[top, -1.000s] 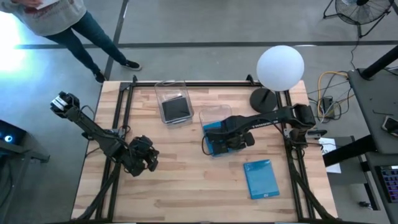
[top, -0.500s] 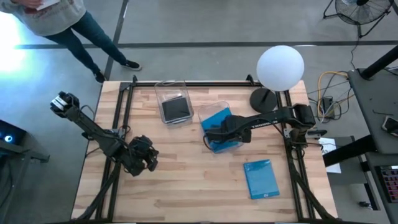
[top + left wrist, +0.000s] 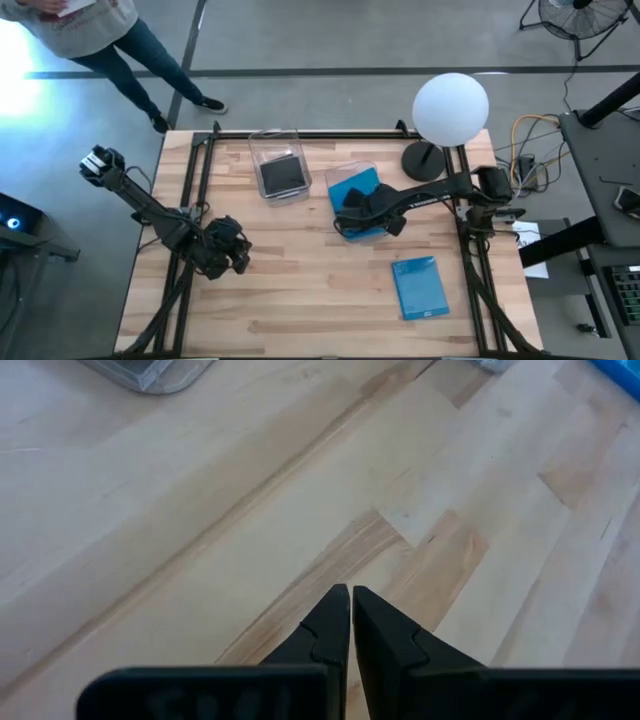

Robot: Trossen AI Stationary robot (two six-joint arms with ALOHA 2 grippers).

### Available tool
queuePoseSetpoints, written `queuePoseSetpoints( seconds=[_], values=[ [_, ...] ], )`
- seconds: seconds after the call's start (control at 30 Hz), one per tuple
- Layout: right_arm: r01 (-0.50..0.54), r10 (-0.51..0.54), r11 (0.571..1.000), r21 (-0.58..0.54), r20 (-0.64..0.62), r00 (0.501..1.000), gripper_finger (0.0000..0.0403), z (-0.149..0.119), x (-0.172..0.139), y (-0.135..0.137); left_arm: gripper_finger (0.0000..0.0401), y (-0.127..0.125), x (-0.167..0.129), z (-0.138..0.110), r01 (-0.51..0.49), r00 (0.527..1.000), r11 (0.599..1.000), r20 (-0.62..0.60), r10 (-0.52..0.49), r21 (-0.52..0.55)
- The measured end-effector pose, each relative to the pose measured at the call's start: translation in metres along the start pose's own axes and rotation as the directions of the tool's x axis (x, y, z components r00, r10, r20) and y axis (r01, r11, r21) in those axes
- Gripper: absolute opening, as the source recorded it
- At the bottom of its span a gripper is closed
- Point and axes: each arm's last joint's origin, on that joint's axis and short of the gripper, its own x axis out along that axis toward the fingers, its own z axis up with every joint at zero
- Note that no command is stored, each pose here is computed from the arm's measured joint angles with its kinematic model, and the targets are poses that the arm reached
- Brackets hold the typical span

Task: Pick & place jewel cases by type
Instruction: Put the left blue CD case into the right transparent bin

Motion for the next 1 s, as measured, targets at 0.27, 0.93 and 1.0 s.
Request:
queuePoseSetpoints(
  seconds=[0.27,0.93,1.0],
  values=[
    [-0.183,0.182,0.983,-0.011,0.195,0.964,0.017,0.008,-0.006,0.017,0.0,0.001,-0.001,-0.001,0.004,0.999,1.0,-0.054,-0.004,0.007],
    [-0.295,0.364,0.906,-0.303,0.203,0.909,0.0008,0.032,-0.054,0.033,0.0,0.001,-0.001,-0.001,0.008,0.998,1.0,-0.06,-0.009,-0.007],
    [-0.304,0.381,0.885,-0.353,0.174,0.908,0.0008,0.044,-0.066,0.032,0.0,0.001,-0.001,-0.001,0.008,0.998,1.0,-0.057,-0.009,-0.007]
  ],
)
